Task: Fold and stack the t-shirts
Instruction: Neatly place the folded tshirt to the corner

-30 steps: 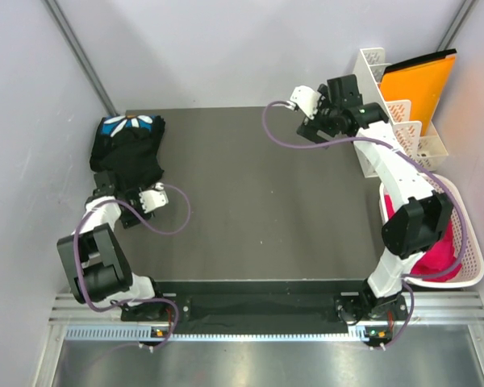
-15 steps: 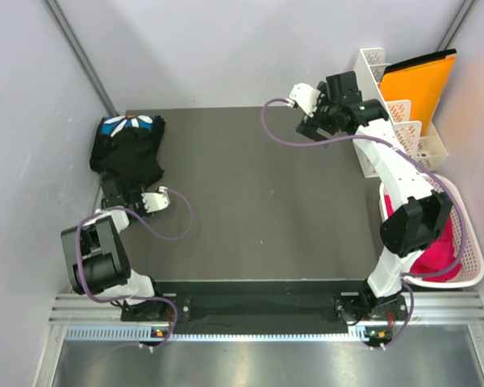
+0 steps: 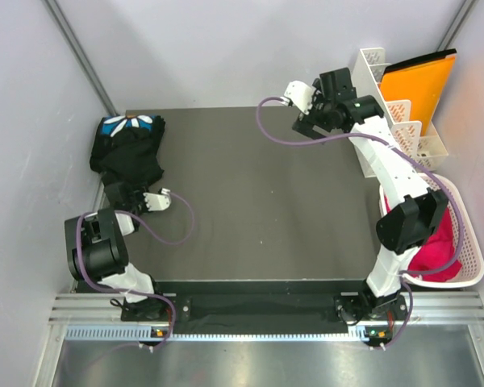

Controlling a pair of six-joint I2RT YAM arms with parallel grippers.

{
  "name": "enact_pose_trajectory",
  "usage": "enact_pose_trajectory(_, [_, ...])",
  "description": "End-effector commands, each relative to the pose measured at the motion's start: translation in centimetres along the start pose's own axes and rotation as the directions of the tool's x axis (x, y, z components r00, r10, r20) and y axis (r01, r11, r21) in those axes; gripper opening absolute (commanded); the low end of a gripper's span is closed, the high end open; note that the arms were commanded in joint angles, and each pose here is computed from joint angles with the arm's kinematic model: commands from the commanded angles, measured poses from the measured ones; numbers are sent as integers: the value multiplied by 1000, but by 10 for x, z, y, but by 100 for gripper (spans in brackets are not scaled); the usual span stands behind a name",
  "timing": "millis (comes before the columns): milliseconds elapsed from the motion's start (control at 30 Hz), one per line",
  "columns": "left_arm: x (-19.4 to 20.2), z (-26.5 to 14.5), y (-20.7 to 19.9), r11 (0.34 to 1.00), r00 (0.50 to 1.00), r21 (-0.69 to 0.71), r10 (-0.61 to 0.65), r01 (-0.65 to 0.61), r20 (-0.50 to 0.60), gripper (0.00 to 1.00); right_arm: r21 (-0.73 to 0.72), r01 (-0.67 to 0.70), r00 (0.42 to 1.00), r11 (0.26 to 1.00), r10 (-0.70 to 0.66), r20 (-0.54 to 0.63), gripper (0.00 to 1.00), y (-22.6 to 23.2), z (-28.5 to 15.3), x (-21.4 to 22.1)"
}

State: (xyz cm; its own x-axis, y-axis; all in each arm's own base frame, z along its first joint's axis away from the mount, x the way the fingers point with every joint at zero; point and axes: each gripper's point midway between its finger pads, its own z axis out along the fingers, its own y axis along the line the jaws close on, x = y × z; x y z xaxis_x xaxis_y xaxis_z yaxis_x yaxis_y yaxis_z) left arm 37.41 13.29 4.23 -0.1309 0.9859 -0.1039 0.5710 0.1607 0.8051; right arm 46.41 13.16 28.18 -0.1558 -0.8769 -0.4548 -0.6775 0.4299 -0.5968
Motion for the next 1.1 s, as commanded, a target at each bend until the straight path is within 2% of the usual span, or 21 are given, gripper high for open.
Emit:
enact_pose_trajectory(0, [-9, 13, -32, 994, 998, 96, -57, 54, 33, 63, 35, 24, 999, 999, -25, 33, 100, -8, -9, -19])
enact_pose_trajectory(400, [7, 31, -3, 998, 997, 24, -62, 63, -43, 61, 29, 15, 999, 999, -16, 33, 100, -4, -15, -20])
enact_pose_trajectory(533, [8, 31, 2, 998, 997, 23, -65, 66, -49, 0, 33, 19, 999, 999, -20, 36, 100, -4, -15, -22])
enact_pose_trajectory(733, [12, 22, 7, 998, 994, 12, -68, 69, -82, 0, 42, 26, 999, 999, -28, 36, 100, -5, -20, -24])
enact_pose_trajectory(800, [7, 11, 23, 996, 994, -17, -86, 85, -61, 0, 44, 27, 999, 999, -29, 36, 100, -5, -20, -25])
enact_pose_trajectory(867, [-2, -6, 44, 993, 992, -28, -119, 119, -29, 0, 45, 25, 999, 999, -27, 37, 100, -5, -22, -25])
enact_pose_trajectory(900, [-12, -11, 54, 990, 991, -38, -132, 132, 20, 0, 47, 26, 999, 999, -28, 39, 100, -5, -22, -25])
enact_pose_trajectory(1067, [-39, -51, 113, 987, 985, -100, -110, 124, 136, 0, 51, 28, 998, 998, -30, 46, 100, -5, -25, -26])
